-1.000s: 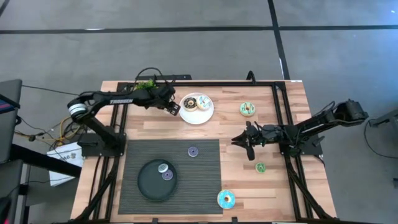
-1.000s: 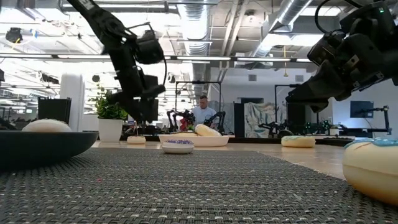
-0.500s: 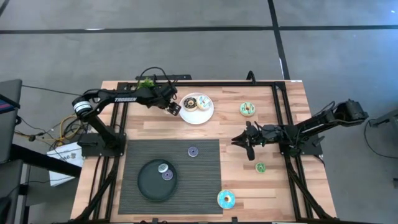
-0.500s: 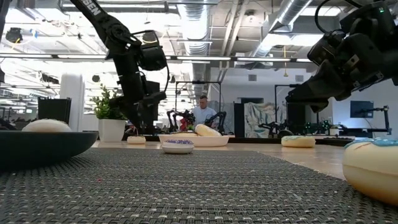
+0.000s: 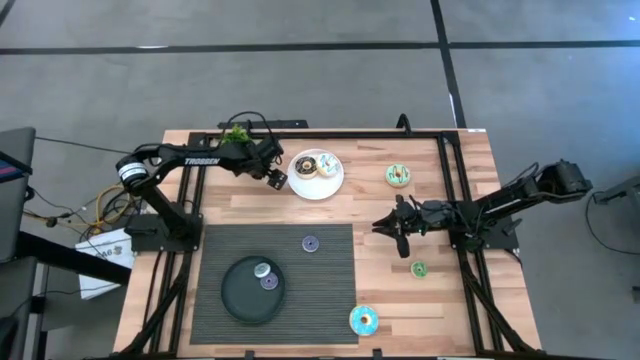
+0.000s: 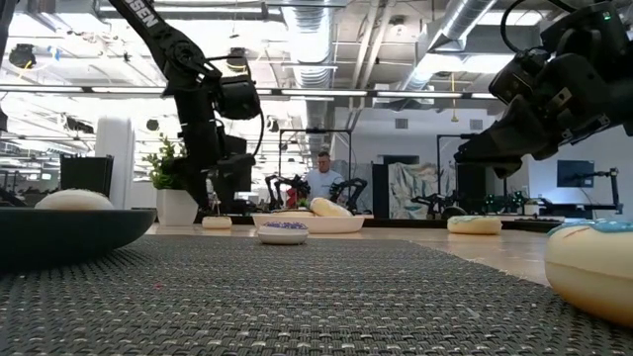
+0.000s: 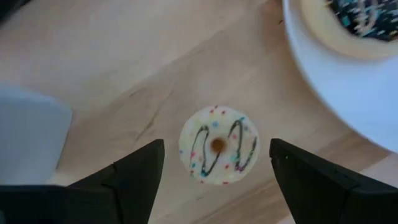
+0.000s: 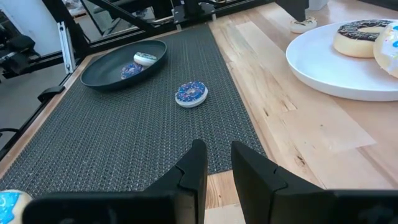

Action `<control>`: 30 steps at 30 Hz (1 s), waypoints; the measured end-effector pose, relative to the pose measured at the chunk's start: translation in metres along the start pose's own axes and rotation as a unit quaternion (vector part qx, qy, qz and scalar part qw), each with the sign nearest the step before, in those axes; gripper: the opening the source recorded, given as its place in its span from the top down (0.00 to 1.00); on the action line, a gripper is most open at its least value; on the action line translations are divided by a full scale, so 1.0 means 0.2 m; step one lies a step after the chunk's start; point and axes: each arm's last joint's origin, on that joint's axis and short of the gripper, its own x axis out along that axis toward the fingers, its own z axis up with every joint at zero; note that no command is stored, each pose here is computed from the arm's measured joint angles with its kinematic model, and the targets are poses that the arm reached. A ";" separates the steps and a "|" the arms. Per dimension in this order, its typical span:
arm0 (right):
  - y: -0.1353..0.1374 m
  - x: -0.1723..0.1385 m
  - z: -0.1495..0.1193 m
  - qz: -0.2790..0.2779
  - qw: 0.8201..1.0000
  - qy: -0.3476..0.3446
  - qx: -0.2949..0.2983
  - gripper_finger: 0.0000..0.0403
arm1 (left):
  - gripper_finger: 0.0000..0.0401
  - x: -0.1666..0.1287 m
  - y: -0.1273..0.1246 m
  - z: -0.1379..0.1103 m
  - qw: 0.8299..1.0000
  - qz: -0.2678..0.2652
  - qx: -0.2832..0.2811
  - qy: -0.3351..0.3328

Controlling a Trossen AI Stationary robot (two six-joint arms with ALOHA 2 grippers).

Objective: Pick & Place donuts
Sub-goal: Put the small white donut on the black plate

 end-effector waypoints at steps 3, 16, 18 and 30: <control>0.00 0.00 0.00 0.000 1.000 0.000 0.000 0.84 | 0.29 0.01 0.00 -0.02 1.000 0.002 -0.002 0.004; 0.00 0.00 0.00 0.000 1.000 -0.001 0.000 0.84 | 0.29 0.00 -0.02 -0.01 1.000 -0.007 -0.005 -0.011; 0.00 0.00 0.00 0.000 1.000 -0.001 0.000 0.84 | 0.29 0.00 -0.03 -0.02 1.000 -0.008 -0.002 -0.011; 0.00 0.00 0.00 0.000 1.000 -0.001 0.001 0.84 | 0.29 -0.01 -0.07 -0.04 1.000 0.009 0.013 -0.017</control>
